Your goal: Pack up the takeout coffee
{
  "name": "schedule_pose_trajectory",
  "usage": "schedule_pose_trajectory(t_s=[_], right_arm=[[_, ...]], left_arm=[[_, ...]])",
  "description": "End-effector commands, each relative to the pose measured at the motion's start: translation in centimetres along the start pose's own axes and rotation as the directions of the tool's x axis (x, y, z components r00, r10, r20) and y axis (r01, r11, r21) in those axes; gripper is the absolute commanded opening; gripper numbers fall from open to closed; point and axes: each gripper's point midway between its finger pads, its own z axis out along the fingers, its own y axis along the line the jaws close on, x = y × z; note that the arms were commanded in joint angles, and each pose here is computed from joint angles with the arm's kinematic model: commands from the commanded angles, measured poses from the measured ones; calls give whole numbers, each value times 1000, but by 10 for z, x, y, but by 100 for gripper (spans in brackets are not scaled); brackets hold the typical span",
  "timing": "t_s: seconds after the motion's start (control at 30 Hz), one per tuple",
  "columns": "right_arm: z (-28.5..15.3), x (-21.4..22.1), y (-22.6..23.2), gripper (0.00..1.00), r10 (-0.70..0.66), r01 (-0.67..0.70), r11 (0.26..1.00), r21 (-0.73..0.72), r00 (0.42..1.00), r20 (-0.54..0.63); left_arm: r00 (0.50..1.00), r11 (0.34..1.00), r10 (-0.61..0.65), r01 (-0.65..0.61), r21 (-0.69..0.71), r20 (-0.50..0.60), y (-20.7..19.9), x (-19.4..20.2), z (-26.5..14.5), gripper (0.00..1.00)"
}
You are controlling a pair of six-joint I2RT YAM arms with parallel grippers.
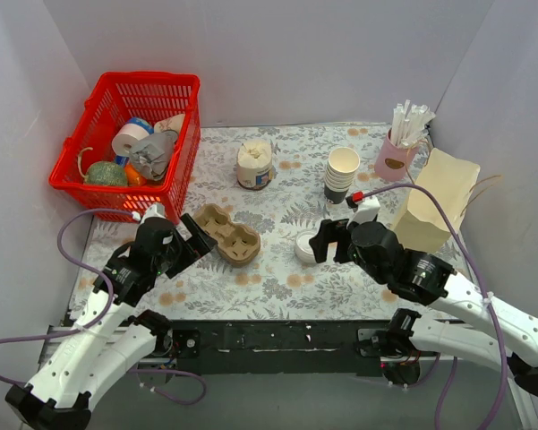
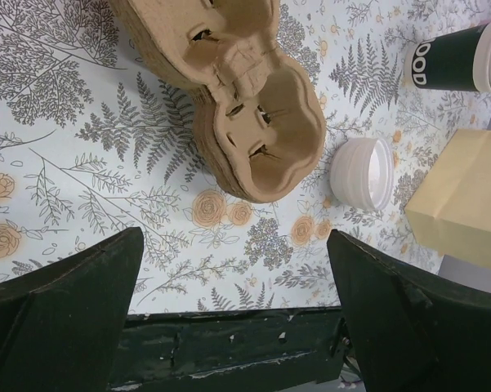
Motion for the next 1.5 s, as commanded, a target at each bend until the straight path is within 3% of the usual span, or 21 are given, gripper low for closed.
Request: schedule_pose_trajectory(t_s=[0.0,0.23,0.33,0.5,0.7,0.77,0.87,1.13,1.17,1.33,1.47], right_arm=[[1,-23,10,98,-32,33,999,-18,998,63],[5,-61,21,98,-109,110,994,3,986,126],[11,-77,17,98,-127,121,990,66,988,86],[46,-103,-20,96,-35,35,998,61,999,-6],[87,-148,-86,89,27,-20,974,228,999,-27],[106,-144,-106,86,50,-26,964,263,995,-85],[124,-146,-127,75,93,-49,950,307,987,-129],[145,-147,-163,64,134,-61,912,406,979,-155],[146,-146,-164,57,139,-66,914,400,978,-157],[152,-140,-175,46,163,-74,899,431,971,-172],[153,-140,-177,27,173,-84,897,435,970,-169]], left_arm=[[1000,1000,-4,4,29,10,-6,-3,-5,98],[999,998,40,-40,52,3,-10,-2,-2,98],[998,998,54,-55,43,15,-11,-6,-1,98],[996,996,78,-79,33,38,-12,-13,0,98],[995,995,93,-94,28,36,-8,-10,2,98],[995,995,95,-96,18,41,-5,-11,1,98],[994,995,97,-98,13,51,-4,-13,-1,98],[994,995,94,-95,7,63,-4,-16,-2,98],[994,995,95,-95,2,62,-3,-15,-1,98],[994,996,87,-88,5,59,-6,-16,2,98],[994,996,91,-91,4,55,-8,-17,2,98]])
